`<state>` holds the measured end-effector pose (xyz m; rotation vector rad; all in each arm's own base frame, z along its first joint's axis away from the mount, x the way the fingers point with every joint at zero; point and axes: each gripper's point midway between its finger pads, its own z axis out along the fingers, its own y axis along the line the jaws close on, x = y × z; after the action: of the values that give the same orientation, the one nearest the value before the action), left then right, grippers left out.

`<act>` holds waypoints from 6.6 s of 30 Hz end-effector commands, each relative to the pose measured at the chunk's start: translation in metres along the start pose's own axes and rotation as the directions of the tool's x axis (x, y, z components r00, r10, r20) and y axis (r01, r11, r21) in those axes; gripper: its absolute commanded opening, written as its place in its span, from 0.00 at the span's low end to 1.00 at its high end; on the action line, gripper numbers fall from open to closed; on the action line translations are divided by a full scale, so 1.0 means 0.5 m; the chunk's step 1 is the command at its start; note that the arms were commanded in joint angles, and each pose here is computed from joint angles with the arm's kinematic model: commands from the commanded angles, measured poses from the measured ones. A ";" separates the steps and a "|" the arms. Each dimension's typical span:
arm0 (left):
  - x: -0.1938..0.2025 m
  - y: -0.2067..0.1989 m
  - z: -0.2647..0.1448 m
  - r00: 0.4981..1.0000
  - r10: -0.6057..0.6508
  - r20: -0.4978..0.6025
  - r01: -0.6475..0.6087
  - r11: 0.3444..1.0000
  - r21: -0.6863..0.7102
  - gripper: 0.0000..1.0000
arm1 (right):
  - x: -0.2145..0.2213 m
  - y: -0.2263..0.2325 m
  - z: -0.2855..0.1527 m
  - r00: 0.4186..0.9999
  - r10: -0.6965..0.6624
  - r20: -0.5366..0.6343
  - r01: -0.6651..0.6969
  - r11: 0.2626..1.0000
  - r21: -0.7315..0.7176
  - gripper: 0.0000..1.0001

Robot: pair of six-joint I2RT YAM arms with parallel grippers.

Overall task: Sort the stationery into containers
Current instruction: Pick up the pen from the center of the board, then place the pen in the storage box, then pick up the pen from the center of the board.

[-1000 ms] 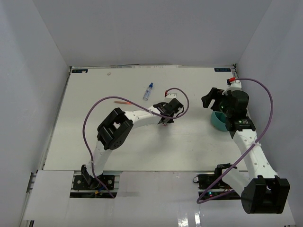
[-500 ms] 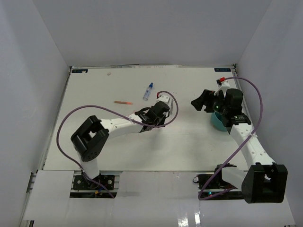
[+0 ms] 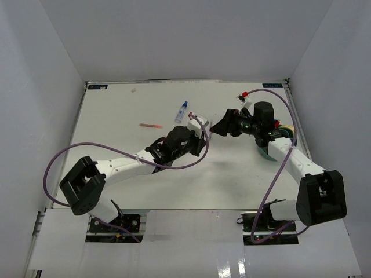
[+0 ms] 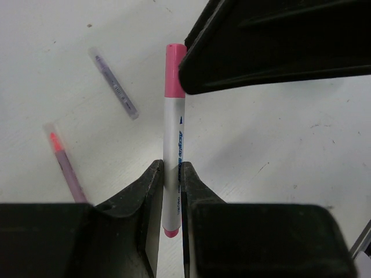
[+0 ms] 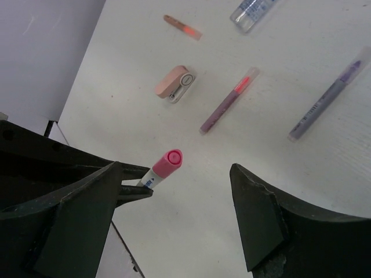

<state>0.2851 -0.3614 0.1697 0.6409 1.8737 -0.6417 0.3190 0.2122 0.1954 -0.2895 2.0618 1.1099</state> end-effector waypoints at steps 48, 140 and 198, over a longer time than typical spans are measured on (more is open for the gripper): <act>-0.039 0.276 -0.171 0.943 -0.324 -0.079 0.270 0.881 -0.389 0.98 | -0.165 -0.323 -0.343 0.936 -0.227 0.269 -0.108 0.543 0.833 0.09; 0.232 0.246 0.113 0.818 -0.320 -0.479 0.036 0.858 -0.512 0.51 | -0.143 -0.093 -0.254 0.855 -0.380 0.354 0.159 0.841 0.517 0.93; -0.064 -0.020 -0.028 0.987 0.151 0.056 -0.156 0.982 0.107 0.31 | -0.010 0.094 0.010 0.991 -0.115 0.061 0.121 0.987 -0.105 0.18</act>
<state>0.2808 -0.3645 0.1818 0.8610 1.7881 -0.6439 0.2962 0.2436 0.2063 -0.3963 1.9882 1.1775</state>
